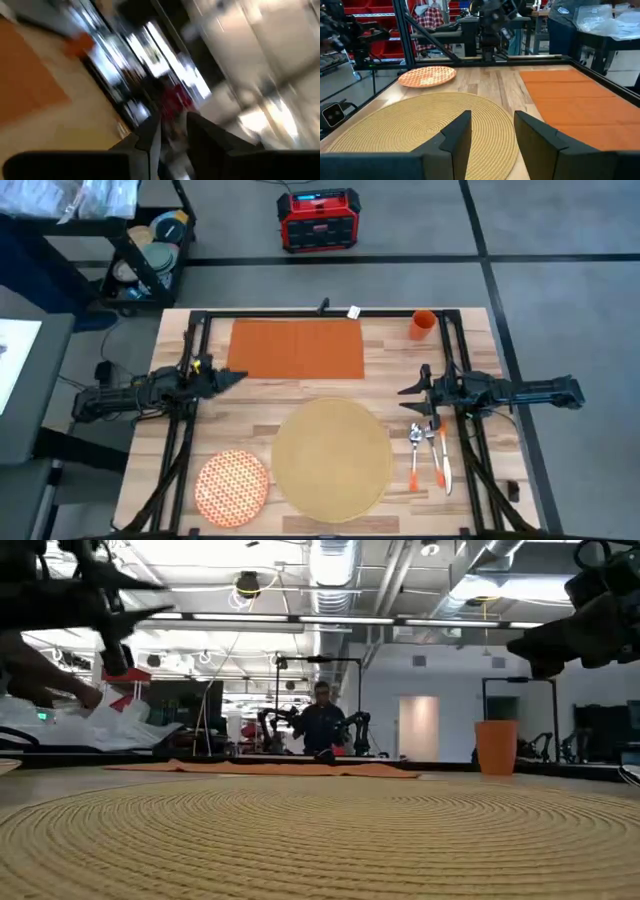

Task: Set table place
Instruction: Fold the orange table napkin

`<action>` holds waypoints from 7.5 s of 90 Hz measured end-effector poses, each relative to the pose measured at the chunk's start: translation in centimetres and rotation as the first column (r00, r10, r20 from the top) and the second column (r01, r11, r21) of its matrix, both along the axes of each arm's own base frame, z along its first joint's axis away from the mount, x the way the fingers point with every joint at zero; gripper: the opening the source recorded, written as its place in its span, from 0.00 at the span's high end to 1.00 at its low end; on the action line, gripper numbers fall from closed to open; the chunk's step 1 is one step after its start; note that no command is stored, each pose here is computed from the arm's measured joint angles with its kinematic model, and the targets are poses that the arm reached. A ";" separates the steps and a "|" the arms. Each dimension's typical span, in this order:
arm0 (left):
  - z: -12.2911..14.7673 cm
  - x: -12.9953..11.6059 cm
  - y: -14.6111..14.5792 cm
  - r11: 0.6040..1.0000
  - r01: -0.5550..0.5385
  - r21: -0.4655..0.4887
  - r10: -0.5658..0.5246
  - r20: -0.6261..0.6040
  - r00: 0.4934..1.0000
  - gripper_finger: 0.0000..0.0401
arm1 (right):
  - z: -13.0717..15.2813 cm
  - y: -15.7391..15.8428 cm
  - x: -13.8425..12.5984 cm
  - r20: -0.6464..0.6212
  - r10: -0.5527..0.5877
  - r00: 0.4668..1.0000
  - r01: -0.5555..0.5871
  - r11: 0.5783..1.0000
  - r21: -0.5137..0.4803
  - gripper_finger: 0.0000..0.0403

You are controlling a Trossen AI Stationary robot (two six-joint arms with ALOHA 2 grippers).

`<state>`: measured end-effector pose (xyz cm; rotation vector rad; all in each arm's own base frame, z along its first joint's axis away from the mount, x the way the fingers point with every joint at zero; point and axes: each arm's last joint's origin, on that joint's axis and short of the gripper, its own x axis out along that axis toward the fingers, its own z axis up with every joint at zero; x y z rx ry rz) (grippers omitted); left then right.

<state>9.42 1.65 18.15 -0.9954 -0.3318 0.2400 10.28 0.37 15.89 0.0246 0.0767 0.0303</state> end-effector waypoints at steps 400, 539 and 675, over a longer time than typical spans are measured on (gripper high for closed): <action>-4.5 -0.2 8.9 0.751 -0.596 -0.285 -0.141 -0.951 0.277 1.00 | 25.4 -5.5 -1.5 -0.393 -0.886 0.246 0.929 0.331 -0.166 0.57; 5.4 6.6 8.8 0.885 -0.391 -0.252 -0.053 -0.890 0.453 1.00 | 25.3 -5.5 -1.6 -0.405 -0.883 0.239 0.925 0.334 -0.182 0.63; 8.6 22.9 9.2 0.980 -0.012 -0.196 -0.172 -0.887 0.427 1.00 | 24.9 -5.4 -1.9 -0.431 -0.875 0.218 0.915 0.337 -0.222 0.63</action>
